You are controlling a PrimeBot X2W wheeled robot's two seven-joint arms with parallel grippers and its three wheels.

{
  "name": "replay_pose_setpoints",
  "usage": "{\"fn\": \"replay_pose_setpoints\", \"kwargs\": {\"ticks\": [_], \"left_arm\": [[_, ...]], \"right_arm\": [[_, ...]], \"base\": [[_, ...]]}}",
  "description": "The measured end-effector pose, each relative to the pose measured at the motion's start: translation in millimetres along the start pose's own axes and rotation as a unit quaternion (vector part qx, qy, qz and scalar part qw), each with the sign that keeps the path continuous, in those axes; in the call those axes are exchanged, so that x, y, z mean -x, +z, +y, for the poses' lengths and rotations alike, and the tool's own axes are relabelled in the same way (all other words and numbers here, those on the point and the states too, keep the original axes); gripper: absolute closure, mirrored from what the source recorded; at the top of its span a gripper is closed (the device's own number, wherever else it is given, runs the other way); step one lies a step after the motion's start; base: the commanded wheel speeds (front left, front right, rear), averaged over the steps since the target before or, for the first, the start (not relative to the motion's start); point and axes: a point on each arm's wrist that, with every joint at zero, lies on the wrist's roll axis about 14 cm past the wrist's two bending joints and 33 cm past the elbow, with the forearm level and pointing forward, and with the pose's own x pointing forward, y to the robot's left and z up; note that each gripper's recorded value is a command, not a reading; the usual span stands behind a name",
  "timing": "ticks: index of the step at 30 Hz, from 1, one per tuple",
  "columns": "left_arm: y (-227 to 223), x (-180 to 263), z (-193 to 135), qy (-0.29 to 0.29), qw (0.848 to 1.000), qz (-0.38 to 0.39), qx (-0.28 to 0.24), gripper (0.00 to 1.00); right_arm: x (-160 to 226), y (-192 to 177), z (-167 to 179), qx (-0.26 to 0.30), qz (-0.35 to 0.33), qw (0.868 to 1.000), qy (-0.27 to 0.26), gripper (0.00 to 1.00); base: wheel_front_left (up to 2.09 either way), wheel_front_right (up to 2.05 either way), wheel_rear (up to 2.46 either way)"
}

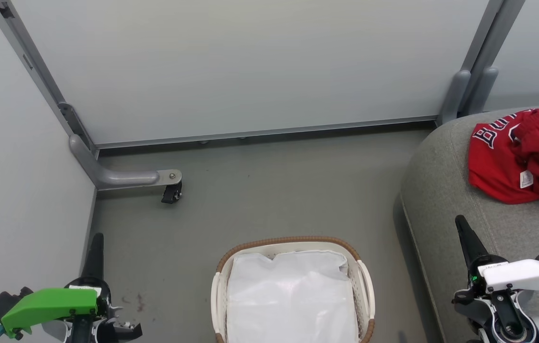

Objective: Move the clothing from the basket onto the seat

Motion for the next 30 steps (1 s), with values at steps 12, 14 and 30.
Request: {"fn": "replay_pose_setpoints", "kwargs": {"ticks": [12,14,30], "left_arm": [[3.0,-2.1,-7.6,-0.013,0.999,0.0,0.042,1.0],[3.2,-2.1,-8.0,-0.014,0.999,0.001,0.048,1.0],[6.9,-3.0,-16.7,-0.03,0.995,0.002,0.098,1.0]], "right_arm": [[0.3,2.5,4.3,-0.043,0.001,0.999,0.009,1.0],[0.4,2.8,5.0,-0.049,0.002,0.999,0.01,1.0],[0.9,6.2,11.1,-0.099,0.002,0.995,0.023,1.0]], "base": [[0.0,0.0,0.0],[0.0,0.0,0.0],[0.0,0.0,0.0]]}}
